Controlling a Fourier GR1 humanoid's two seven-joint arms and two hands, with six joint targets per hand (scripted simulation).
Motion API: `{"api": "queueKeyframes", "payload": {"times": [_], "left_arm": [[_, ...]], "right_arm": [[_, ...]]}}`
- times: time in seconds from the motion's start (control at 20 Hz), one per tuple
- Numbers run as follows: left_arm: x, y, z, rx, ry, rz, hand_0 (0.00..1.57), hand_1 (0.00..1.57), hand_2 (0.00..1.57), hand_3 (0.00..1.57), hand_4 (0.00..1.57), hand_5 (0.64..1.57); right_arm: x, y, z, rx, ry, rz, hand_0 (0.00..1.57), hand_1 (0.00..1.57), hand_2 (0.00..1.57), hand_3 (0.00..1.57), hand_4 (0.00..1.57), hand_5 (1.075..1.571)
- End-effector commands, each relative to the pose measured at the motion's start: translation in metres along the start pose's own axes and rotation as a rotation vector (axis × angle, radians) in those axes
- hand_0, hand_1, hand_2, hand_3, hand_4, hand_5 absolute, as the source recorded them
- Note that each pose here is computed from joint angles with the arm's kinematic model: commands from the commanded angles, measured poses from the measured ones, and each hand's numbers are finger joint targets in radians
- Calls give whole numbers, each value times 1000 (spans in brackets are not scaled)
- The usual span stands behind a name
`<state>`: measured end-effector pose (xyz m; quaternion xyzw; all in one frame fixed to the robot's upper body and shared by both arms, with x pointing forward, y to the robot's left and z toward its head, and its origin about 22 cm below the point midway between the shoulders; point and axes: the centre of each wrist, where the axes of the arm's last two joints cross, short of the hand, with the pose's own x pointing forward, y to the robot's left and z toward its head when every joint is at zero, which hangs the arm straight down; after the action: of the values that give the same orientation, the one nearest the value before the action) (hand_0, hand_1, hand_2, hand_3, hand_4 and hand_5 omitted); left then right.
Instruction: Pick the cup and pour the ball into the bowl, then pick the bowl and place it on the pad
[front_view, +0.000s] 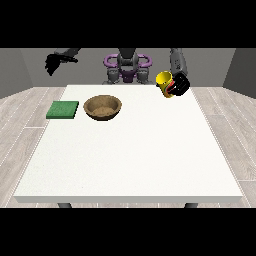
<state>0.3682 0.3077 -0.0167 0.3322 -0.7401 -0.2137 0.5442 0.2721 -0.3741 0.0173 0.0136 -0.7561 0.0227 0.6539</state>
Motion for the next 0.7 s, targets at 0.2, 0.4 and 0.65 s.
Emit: {"api": "queueKeyframes", "payload": {"times": [0.2,0.4,0.65], "left_arm": [[38,12,-42,-55,4,-227,1486,1486,1571,1571,1571,1274],[61,-16,-43,-36,41,-266,1486,1486,1571,1571,1571,1274],[98,-51,-47,-25,-35,-427,1501,1501,1571,1571,1508,1244]], "right_arm": [[-22,-12,11,-11,21,-12,0,0,0,0,0,1568],[-21,-25,20,-10,55,-28,0,0,0,0,0,1569],[-24,-30,15,-11,29,-36,0,0,0,0,0,1570]]}}
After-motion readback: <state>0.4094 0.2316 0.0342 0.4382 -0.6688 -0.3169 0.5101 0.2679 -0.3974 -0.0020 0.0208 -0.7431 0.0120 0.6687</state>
